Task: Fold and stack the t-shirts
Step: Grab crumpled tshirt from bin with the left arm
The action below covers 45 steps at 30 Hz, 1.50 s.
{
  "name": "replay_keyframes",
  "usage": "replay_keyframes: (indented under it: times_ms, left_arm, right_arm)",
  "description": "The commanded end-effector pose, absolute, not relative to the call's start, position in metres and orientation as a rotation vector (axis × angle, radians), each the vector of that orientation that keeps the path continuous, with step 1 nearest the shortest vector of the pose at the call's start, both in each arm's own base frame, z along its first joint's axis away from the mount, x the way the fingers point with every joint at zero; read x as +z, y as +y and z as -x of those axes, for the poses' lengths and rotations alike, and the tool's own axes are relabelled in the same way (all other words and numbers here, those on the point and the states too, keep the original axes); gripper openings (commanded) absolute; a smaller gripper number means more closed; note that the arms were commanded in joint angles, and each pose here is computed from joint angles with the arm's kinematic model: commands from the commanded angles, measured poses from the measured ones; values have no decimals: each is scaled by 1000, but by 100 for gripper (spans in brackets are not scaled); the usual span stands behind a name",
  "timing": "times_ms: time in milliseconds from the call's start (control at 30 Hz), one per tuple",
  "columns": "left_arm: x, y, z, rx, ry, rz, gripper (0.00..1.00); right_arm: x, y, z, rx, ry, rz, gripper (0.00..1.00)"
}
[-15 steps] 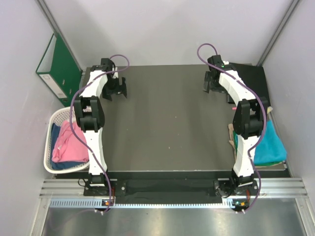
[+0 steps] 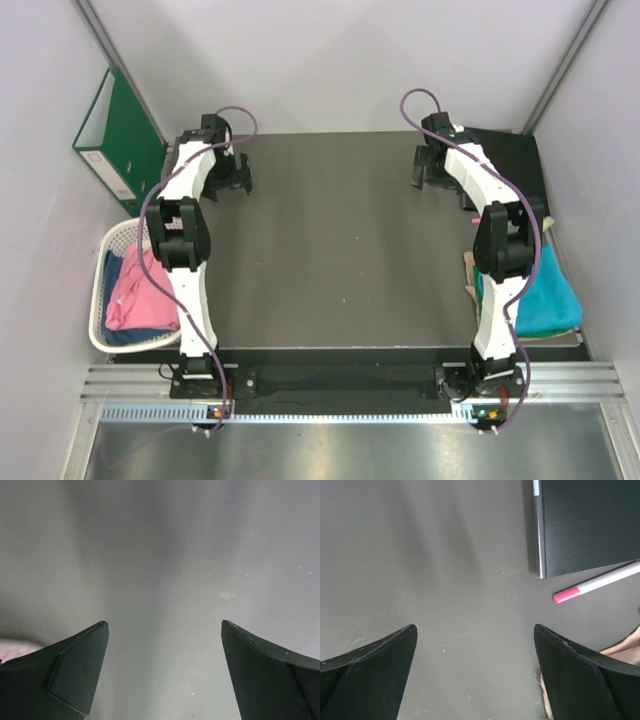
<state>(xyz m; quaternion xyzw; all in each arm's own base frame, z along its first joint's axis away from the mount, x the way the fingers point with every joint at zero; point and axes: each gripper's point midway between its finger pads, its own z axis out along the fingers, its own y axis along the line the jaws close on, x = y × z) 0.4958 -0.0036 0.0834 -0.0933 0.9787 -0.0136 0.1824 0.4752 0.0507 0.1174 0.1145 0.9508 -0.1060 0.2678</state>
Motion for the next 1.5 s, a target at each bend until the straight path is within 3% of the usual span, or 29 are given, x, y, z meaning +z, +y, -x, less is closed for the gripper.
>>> replay_keyframes:
  times_ms: [0, 267, 600, 867, 1200, 1333, 1467]
  left_arm:
    - [164, 32, -482, 79, 2575, 450, 99]
    - [178, 98, -391, 420, 2577, 727, 99]
    - [138, 141, -286, 384, 2610, 1187, 98]
    - [103, 168, -265, 390, 2634, 1307, 98]
    - [63, 188, -265, 483, 2738, 1308, 90]
    - [55, 182, -271, 422, 2748, 1309, 72]
    - [61, 179, -276, 368, 2742, 1308, 0]
  right_arm:
    - [126, 58, -478, -242, 2532, -312, 100]
    - [116, 62, -479, -224, 2560, -299, 100]
    - [110, 72, -488, -195, 2582, -260, 100]
    - [105, 77, -491, -167, 2597, -251, 100]
    - [103, 79, -491, -154, 2604, -253, 100]
    - [104, 80, -492, -148, 2601, -253, 100]
    - [104, 80, -493, -144, 2603, -251, 99]
